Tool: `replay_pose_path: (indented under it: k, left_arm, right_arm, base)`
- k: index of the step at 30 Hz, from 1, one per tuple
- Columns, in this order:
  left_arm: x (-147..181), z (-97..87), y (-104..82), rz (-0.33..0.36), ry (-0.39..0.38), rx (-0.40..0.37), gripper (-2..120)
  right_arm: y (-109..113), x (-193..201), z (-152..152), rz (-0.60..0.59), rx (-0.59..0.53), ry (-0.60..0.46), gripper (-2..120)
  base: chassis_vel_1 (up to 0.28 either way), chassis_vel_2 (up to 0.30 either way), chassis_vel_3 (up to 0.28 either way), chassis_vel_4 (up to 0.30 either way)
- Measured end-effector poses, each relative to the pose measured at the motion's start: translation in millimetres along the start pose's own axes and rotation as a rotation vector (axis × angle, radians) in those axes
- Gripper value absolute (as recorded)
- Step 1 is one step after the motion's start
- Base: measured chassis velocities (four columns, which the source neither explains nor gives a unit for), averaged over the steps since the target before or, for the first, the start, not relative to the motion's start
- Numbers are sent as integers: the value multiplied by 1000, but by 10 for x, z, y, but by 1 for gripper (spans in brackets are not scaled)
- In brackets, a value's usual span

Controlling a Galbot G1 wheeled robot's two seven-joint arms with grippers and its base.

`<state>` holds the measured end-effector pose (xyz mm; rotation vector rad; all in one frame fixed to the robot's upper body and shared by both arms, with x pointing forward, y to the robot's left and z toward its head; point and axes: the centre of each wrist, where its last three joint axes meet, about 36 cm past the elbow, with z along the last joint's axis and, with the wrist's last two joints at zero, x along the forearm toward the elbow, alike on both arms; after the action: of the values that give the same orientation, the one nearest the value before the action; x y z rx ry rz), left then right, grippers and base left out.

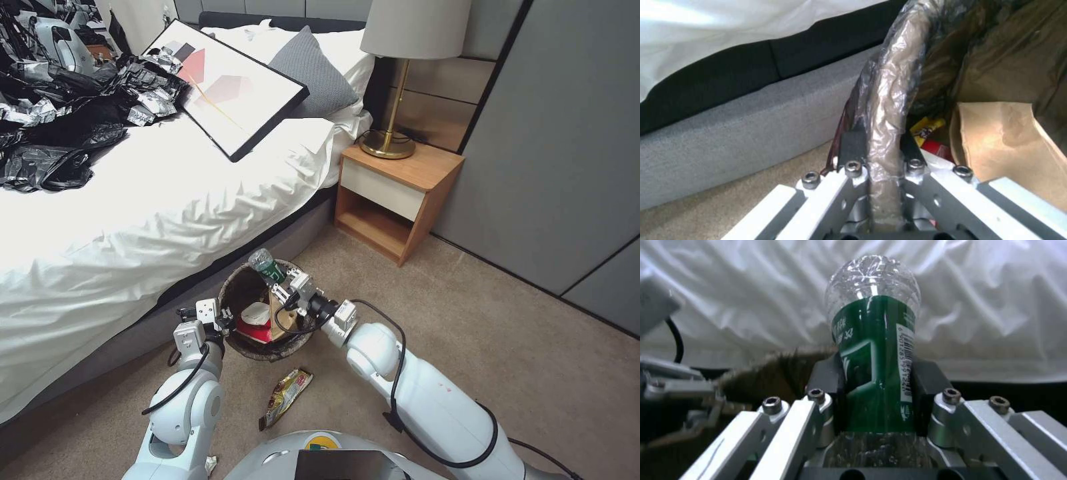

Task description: Pick up the trash bin, then pick up the garbage from the floor and place it into the trash bin.

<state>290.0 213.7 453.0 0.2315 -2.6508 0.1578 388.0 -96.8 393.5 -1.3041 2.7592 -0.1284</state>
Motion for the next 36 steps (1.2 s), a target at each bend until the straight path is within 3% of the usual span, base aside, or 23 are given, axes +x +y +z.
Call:
replay_pose_path:
  k: [4, 23, 28, 36]
  left_arm:
    - [0, 0, 0, 0, 0, 0, 0]
    - [0, 0, 0, 0, 0, 0, 0]
    - [0, 0, 0, 0, 0, 0, 0]
    - [0, 0, 0, 0, 0, 0, 0]
  right_arm:
    - [9, -20, 78, 6, 2, 14, 28]
    - [-31, 13, -14, -1, 7, -9, 97]
    - [-11, 60, -156, 18, 6, -47, 100]
    - [-16, 338, -777, 169, 18, -212, 99]
  base:
    - [0, 0, 0, 0]
    - [0, 0, 0, 0]
    - [0, 0, 0, 0]
    - [0, 0, 0, 0]
